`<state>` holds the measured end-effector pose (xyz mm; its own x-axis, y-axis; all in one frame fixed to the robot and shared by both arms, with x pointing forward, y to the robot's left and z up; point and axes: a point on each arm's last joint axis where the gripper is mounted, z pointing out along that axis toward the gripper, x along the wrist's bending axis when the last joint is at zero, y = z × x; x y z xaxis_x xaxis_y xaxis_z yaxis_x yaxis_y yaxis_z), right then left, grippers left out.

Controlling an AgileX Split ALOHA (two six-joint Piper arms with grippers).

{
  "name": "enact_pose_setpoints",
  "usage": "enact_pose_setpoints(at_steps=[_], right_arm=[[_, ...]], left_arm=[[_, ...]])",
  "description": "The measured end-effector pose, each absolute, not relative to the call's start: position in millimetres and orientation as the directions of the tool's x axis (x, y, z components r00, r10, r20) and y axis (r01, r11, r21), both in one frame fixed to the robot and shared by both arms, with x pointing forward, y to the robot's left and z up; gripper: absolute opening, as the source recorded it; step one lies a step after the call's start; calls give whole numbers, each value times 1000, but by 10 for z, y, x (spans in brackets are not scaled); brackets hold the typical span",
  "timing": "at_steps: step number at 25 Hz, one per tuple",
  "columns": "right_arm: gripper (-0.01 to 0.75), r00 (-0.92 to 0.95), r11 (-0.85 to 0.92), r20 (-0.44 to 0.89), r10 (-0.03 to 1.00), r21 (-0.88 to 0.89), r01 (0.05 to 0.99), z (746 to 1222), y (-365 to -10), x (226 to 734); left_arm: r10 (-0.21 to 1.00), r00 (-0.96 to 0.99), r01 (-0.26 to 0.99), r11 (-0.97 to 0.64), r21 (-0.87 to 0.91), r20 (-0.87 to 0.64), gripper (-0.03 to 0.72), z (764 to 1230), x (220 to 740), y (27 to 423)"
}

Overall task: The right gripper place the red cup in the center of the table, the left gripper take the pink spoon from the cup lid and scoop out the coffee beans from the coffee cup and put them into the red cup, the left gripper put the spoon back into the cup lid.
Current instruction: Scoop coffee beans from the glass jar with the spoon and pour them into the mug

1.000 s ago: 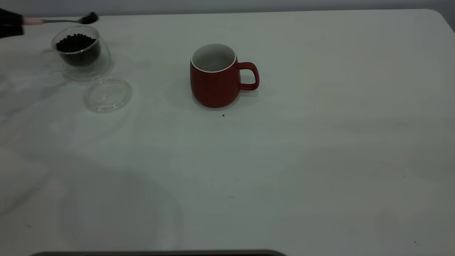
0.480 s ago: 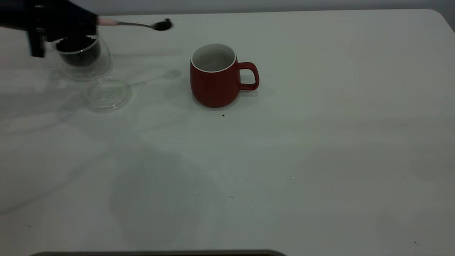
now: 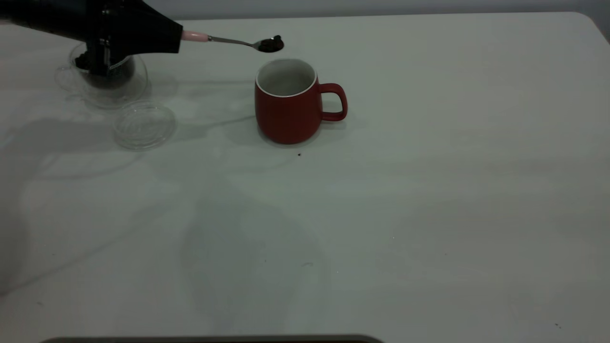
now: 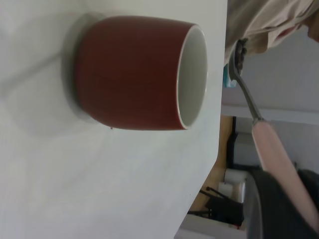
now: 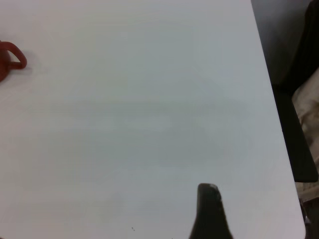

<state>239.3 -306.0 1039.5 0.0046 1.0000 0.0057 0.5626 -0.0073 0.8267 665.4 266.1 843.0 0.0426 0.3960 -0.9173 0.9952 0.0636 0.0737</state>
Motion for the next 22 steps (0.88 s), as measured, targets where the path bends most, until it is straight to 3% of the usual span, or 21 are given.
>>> enact_pose_setpoints(at_steps=[22], right_arm=[[579, 5, -7, 6, 1000, 827, 563, 10395, -3060, 2393]], left_arm=[[454, 290, 950, -31, 310, -842, 129, 8385, 6690, 2578]])
